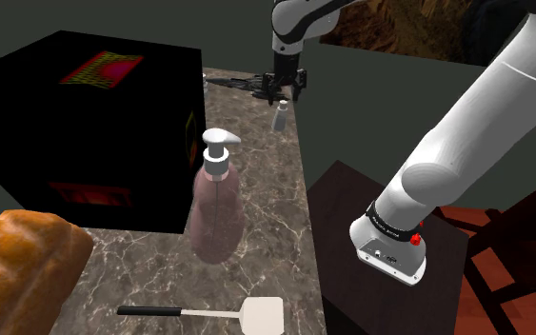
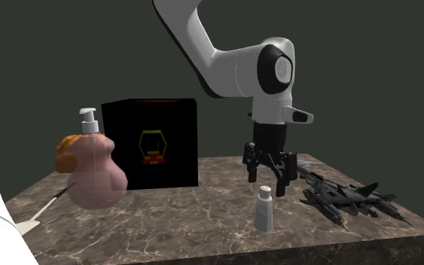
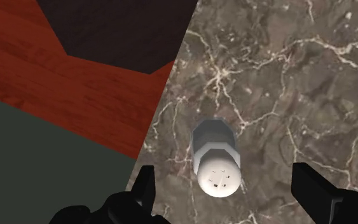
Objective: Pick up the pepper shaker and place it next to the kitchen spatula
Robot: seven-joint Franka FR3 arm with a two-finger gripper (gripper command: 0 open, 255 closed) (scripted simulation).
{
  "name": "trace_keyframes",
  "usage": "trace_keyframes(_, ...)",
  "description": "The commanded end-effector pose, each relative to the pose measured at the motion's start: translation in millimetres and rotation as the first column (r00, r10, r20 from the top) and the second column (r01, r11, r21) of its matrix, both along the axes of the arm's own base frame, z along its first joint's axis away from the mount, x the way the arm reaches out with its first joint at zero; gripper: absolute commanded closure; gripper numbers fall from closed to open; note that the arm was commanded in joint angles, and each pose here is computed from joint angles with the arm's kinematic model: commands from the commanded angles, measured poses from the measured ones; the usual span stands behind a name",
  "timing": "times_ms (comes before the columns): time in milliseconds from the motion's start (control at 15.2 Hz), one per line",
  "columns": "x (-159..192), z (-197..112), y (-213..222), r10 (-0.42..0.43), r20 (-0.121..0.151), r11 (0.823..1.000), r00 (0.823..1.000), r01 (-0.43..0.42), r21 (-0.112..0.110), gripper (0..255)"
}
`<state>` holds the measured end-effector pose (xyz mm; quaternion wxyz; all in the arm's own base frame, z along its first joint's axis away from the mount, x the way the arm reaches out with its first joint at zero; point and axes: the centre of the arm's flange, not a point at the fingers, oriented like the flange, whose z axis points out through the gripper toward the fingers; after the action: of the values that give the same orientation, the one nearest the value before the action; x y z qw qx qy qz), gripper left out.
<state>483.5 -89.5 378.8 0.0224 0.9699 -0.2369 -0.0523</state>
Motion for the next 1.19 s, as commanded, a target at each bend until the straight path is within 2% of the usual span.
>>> trace_keyframes(0, -0.8, -14.1, -0.7, 0.000, 0.000, 1.000, 1.000, 0.000, 0.000, 0)
trace_keyframes(528, -0.8, -14.1, -0.6, 0.000, 0.000, 1.000, 1.000, 0.000, 0.000, 0)
trace_keyframes(594, -0.8, -14.1, -0.6, 0.000, 0.000, 1.000, 1.000, 0.000, 0.000, 255)
trace_keyframes(1122, -0.5, -14.1, -0.8, 0.000, 0.000, 1.000, 1.000, 0.000, 0.000, 255)
